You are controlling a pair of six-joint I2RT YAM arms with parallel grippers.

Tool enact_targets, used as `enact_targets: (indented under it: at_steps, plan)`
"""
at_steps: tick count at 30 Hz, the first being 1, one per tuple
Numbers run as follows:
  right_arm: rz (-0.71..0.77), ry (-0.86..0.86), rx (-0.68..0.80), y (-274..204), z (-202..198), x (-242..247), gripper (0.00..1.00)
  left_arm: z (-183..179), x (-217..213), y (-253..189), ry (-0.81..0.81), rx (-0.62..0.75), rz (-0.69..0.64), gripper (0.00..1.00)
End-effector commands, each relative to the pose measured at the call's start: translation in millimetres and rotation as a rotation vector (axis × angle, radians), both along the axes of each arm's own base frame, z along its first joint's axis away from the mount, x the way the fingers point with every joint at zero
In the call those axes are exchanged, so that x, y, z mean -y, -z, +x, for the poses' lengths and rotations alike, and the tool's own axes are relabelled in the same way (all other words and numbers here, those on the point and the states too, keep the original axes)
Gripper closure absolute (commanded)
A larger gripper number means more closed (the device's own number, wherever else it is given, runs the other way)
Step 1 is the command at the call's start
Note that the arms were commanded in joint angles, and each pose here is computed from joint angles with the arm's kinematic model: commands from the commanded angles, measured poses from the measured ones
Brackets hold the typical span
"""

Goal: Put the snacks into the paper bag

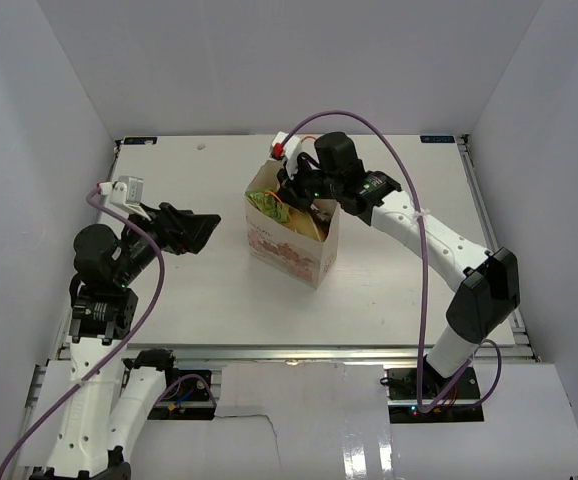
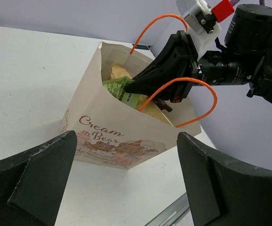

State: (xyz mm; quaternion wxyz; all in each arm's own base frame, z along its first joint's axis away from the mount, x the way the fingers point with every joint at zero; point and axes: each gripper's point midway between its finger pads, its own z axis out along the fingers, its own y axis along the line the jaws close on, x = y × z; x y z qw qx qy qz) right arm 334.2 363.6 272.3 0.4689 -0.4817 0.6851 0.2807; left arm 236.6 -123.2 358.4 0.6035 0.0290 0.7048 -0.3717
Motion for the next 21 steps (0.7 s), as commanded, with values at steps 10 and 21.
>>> enact_targets:
  at_steps: [10,21]
  plan:
    - [-0.115,-0.041,-0.015,30.1,-5.9,4.5,0.92,0.7,5.2,7.2,0.031,-0.011,-0.012,0.02]
    - [-0.005,-0.145,0.082,-44.1,-17.5,-5.2,0.59,-1.3,4.9,0.8,0.033,0.011,-0.003,0.02]
